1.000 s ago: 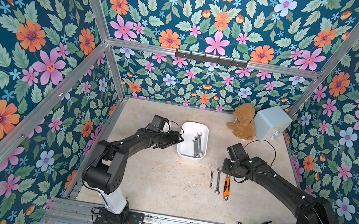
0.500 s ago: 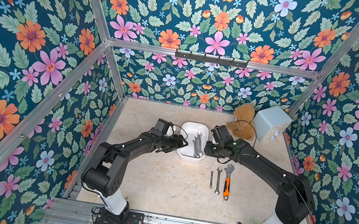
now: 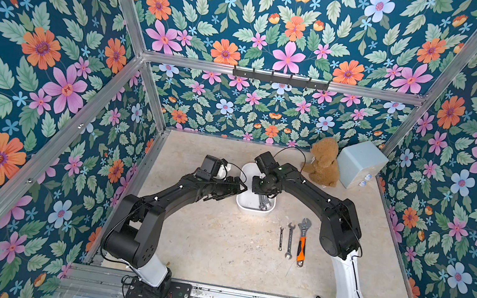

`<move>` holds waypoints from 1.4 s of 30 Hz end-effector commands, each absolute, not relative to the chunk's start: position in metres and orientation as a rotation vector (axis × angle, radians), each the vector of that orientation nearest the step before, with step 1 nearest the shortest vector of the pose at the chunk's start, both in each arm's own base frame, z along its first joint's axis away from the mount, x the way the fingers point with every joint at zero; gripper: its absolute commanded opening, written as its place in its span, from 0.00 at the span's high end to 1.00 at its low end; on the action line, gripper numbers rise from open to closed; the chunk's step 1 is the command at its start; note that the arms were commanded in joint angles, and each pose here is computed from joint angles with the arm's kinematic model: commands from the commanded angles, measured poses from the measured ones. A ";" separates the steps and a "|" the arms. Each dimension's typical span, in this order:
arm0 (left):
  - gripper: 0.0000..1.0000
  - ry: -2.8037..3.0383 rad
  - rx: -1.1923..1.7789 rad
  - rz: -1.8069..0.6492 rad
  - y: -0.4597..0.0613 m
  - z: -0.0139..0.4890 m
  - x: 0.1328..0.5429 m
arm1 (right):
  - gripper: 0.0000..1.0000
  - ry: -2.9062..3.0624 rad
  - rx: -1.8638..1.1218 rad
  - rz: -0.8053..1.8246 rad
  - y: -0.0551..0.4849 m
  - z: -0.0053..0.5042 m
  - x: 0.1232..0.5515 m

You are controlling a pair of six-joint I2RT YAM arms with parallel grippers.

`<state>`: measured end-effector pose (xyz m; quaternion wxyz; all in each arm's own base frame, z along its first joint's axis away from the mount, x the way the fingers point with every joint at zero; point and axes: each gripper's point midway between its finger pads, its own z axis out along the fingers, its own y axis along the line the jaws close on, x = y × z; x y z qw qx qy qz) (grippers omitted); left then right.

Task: Take out the wrench from the storage box
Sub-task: Pick up the wrench from the storage box.

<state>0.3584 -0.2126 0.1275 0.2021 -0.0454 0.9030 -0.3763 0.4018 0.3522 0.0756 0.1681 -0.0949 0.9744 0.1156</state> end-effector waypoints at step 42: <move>0.17 2.529 -0.137 -0.951 -0.190 0.115 0.362 | 0.76 2.856 -0.284 0.334 0.364 0.040 0.401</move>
